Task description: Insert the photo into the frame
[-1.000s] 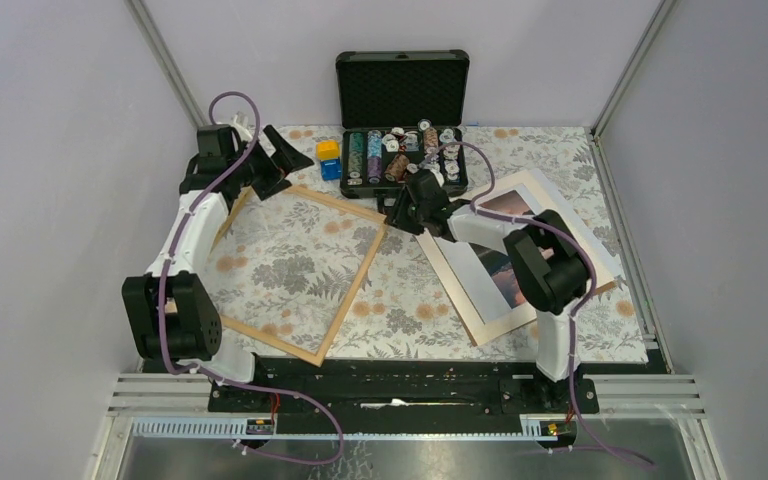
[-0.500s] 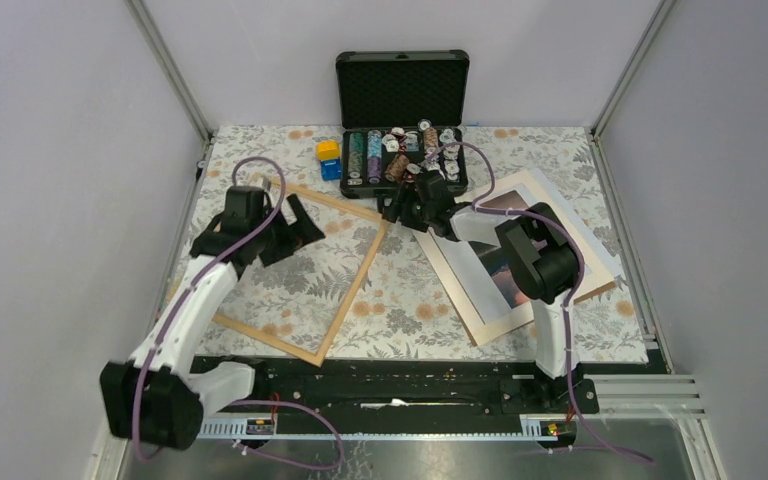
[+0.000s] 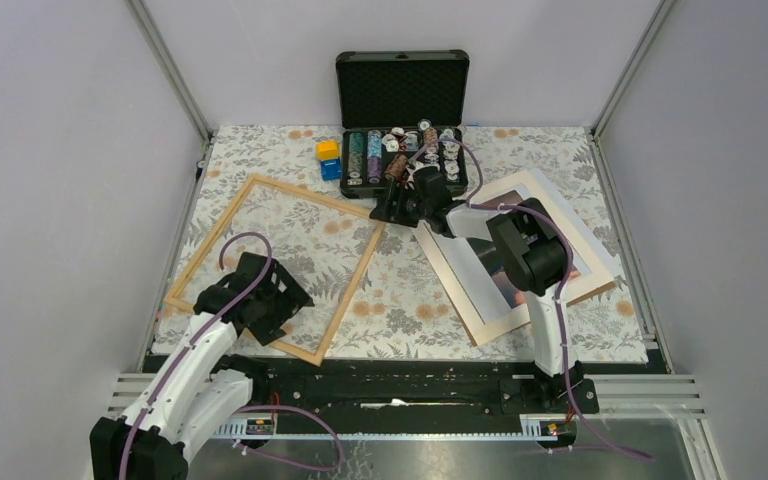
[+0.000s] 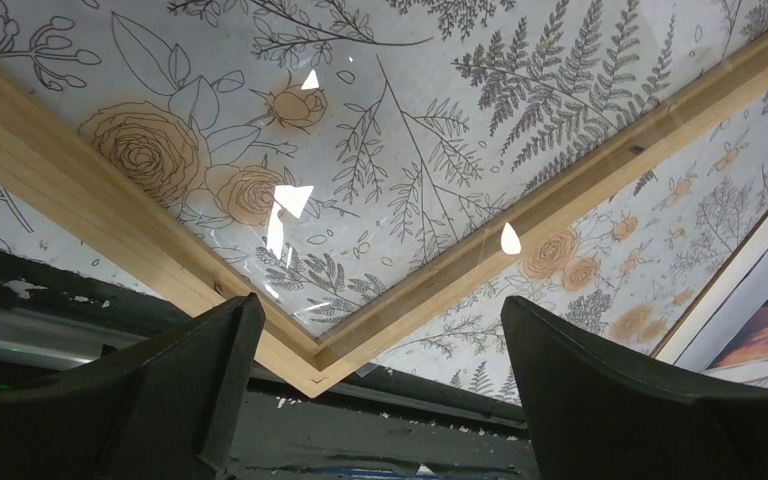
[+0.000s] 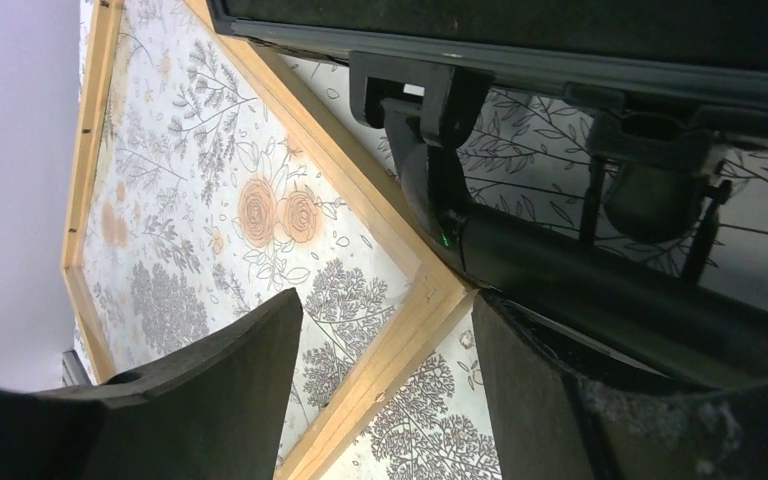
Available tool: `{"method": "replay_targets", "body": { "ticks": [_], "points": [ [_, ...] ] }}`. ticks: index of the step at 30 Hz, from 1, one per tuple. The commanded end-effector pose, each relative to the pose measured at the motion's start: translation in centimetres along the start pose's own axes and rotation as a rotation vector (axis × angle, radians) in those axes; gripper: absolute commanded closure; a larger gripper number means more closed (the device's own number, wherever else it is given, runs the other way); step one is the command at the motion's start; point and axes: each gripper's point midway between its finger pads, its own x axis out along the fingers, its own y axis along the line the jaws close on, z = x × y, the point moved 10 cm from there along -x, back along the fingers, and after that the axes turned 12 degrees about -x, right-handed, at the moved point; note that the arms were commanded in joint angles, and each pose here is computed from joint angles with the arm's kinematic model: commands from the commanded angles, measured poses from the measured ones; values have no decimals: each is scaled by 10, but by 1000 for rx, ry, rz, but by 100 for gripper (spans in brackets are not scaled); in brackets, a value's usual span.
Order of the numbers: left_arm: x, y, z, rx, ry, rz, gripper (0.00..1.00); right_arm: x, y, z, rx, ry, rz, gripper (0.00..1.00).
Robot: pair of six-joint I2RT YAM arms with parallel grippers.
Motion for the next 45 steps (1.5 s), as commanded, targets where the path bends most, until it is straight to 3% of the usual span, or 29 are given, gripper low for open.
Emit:
{"method": "replay_targets", "body": {
  "ticks": [1,8,13,18,20,27,34,45],
  "points": [
    [1,-3,3,-76,-61,-6,1,9,2,5,-39,-10,81,31],
    [3,2,3,-38,-69,37,1,-7,9,-11,0,-5,188,41],
    [-1,-9,6,-13,-64,9,1,-33,15,-10,-52,-45,154,41],
    [-7,-19,10,-12,-70,40,1,-41,13,7,-263,30,-12,28],
    [-10,-22,11,-30,-61,75,1,-41,20,19,-400,83,-28,20],
    [-15,-16,5,-169,-42,129,1,-31,46,28,-666,204,18,8],
    [-2,-7,2,-221,-35,215,1,-2,54,45,-738,293,37,7],
    [13,6,-3,-229,-25,208,1,21,49,43,-735,313,56,6]
  ]
}}
